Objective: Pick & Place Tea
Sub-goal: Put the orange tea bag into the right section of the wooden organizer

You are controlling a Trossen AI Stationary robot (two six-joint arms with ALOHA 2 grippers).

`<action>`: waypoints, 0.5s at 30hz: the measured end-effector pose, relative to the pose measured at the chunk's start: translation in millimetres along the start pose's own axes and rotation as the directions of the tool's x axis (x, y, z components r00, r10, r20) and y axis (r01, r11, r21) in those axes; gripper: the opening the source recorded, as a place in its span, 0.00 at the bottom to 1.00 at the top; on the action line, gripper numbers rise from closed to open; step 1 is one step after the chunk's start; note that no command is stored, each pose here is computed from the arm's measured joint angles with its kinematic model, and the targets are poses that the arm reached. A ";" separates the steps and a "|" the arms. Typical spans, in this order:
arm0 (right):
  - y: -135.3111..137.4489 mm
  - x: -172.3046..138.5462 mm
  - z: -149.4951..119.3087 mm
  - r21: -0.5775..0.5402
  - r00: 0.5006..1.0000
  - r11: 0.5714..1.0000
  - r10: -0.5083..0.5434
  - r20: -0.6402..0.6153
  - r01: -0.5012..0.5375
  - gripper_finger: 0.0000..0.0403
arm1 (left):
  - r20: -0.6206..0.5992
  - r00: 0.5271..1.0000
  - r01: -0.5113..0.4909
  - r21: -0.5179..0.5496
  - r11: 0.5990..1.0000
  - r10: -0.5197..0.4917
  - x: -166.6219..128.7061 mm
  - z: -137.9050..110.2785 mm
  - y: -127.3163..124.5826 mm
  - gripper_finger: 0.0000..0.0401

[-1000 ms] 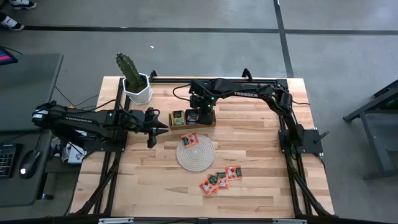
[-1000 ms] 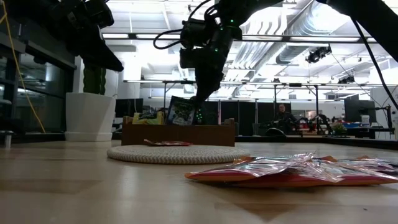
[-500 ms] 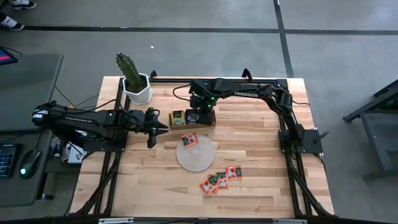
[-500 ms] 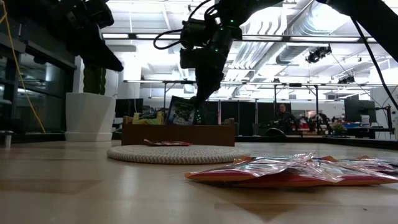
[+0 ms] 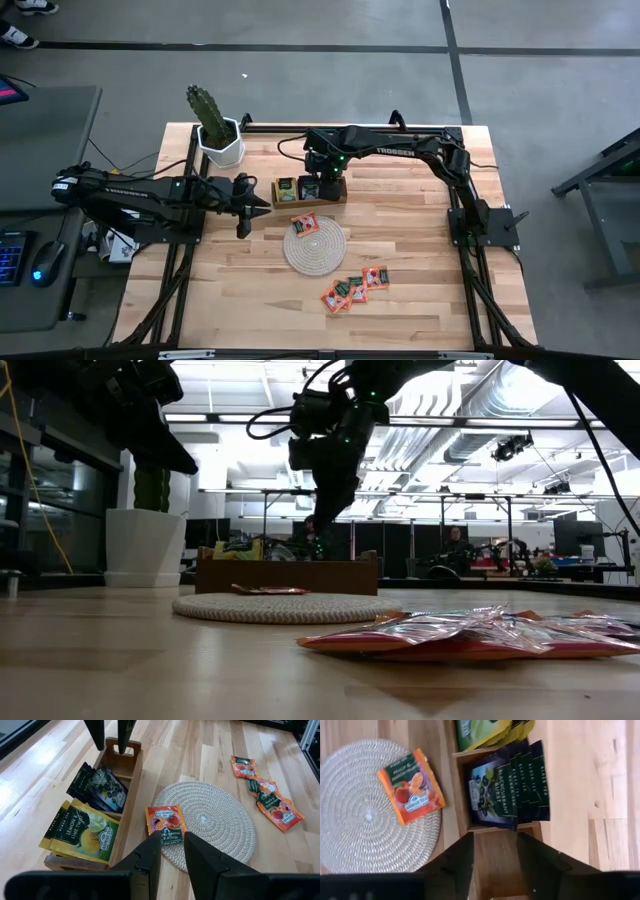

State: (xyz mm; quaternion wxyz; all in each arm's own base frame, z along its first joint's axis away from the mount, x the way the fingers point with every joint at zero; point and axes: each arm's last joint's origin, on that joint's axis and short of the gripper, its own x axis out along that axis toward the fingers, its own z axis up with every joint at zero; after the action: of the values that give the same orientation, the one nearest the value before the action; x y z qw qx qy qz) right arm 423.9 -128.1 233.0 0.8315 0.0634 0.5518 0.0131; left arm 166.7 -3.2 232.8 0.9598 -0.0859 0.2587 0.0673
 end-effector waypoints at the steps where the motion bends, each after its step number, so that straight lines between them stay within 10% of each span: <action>1: -0.4 -1.0 0.2 0.013 1.000 1.000 -0.007 0.001 0.007 0.39 | 0.000 1.000 0.000 0.000 1.000 0.000 0.0 0.0 0.0 0.21; 15: 47.1 -20.7 4.3 -0.009 0.998 0.998 0.066 0.022 -0.066 0.38 | -0.044 0.999 -0.010 -0.006 1.000 0.010 10.0 -2.9 -0.6 0.21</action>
State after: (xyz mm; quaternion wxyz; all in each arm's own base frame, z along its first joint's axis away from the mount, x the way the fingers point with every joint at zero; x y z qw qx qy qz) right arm 422.1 -83.7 259.3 0.8369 0.0785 0.5401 0.0421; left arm 174.0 -3.5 225.4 0.9533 -0.0889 0.2799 0.0709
